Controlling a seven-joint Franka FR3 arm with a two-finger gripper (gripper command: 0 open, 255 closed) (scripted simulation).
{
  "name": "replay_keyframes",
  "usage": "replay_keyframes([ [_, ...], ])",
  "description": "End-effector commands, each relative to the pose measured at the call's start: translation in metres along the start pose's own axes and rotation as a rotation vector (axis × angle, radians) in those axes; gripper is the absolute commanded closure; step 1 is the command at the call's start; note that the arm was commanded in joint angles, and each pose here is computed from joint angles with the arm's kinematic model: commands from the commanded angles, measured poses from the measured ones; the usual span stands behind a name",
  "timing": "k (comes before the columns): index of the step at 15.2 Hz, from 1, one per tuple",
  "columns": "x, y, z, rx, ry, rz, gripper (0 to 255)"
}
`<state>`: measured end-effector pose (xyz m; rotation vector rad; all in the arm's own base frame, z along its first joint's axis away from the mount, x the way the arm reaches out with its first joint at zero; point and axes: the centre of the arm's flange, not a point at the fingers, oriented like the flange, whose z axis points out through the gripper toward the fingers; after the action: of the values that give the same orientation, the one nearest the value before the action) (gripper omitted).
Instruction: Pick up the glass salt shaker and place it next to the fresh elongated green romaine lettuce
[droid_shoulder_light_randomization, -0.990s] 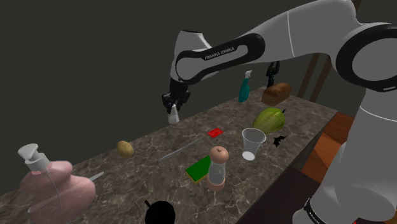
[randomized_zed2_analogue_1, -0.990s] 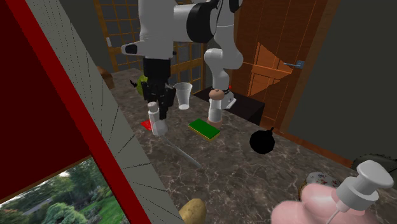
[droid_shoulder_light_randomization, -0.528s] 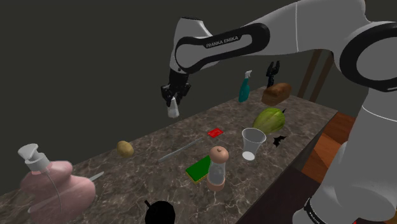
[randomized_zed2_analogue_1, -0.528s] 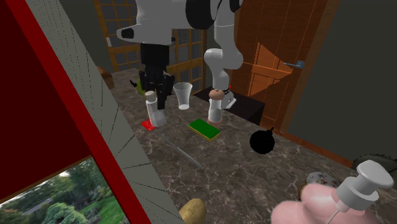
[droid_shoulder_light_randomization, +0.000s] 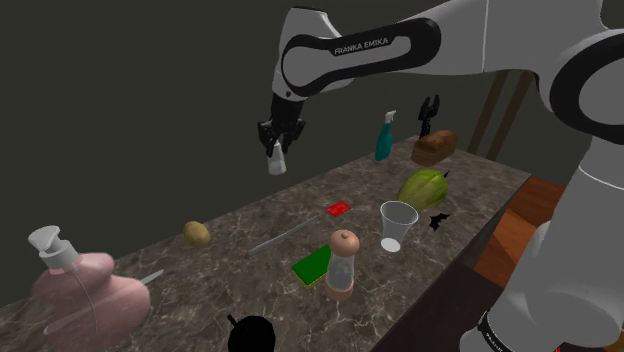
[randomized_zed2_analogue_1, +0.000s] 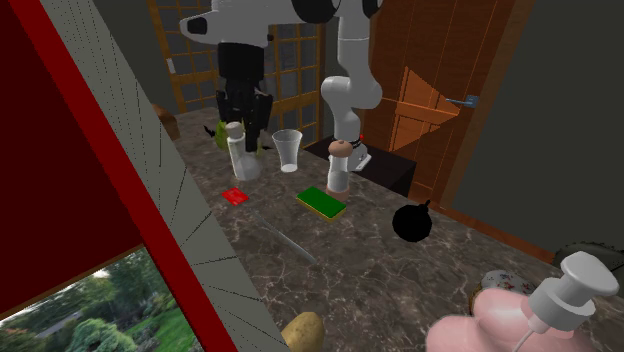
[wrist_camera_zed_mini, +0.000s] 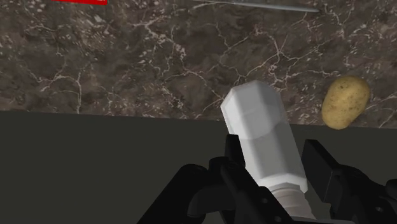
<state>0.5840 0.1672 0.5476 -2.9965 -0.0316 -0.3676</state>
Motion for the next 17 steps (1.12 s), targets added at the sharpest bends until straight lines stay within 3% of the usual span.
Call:
replay_keyframes([
  [1, -0.017, 0.016, -0.008, 0.000, 0.000, 0.000, 255],
  [17, -0.159, 0.163, -0.061, 0.000, 0.000, 0.000, 255],
])
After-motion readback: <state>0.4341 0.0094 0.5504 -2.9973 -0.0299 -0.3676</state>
